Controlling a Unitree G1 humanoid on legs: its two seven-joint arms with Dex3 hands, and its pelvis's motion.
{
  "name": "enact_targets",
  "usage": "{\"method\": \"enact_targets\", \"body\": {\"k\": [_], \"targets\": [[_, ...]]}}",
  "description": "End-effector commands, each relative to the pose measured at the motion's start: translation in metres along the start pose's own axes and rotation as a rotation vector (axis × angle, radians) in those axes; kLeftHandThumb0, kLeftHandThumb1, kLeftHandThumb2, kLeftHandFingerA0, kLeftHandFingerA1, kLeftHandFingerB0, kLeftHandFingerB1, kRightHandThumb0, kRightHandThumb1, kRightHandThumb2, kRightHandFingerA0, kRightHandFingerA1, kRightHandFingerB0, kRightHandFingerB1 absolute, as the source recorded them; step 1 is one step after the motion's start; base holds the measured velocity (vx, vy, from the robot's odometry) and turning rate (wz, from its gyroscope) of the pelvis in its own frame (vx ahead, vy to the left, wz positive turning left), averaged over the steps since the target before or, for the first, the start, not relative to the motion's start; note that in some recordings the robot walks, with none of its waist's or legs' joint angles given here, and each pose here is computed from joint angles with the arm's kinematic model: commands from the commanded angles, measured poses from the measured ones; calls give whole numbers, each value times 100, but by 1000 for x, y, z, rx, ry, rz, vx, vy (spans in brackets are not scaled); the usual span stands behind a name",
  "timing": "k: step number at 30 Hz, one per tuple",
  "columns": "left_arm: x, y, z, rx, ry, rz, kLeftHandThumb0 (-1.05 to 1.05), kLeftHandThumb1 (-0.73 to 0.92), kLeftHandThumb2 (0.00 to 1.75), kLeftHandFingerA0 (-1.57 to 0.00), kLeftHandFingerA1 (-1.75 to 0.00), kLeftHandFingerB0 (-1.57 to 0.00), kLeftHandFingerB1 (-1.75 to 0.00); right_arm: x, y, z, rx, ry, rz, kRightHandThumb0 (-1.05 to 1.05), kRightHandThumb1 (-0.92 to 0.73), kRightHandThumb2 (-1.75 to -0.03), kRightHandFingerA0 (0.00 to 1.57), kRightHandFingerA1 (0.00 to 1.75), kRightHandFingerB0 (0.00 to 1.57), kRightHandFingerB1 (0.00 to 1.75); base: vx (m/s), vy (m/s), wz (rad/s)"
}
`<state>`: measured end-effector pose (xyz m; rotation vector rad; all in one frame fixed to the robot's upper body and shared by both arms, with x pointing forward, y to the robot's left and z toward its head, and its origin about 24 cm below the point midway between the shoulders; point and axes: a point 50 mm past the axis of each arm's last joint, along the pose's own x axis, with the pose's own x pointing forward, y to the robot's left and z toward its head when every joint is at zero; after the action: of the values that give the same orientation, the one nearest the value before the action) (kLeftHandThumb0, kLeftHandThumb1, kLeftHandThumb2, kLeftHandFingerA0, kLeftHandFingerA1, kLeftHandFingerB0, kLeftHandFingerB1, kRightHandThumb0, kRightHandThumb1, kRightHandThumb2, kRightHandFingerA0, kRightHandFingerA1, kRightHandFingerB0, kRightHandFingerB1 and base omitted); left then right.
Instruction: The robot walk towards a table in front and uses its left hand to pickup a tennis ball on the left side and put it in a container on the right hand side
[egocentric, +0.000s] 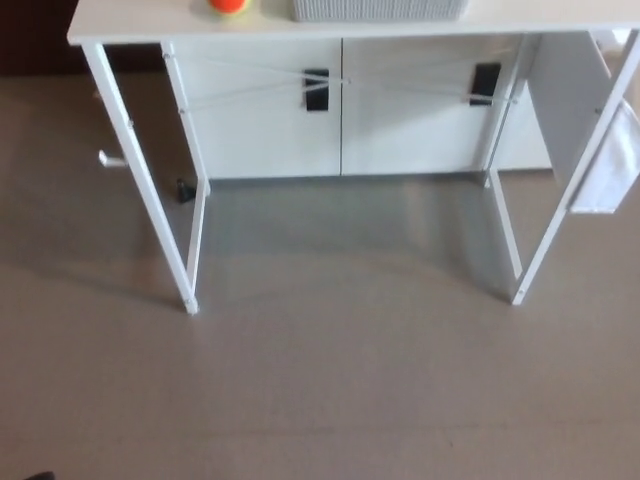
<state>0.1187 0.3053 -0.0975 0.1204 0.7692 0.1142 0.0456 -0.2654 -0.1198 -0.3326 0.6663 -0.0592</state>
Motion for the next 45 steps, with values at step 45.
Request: {"method": "enact_targets", "body": {"k": [45], "targets": [[-19, 26, 22, 194, -110, -7, -10, 41, 86, -26, -54, -16, -48, -8, 37, -5, 99, 7, 32, -66, -84, -81, 10, 59, 3, 15, 297, 25, 2]]}}
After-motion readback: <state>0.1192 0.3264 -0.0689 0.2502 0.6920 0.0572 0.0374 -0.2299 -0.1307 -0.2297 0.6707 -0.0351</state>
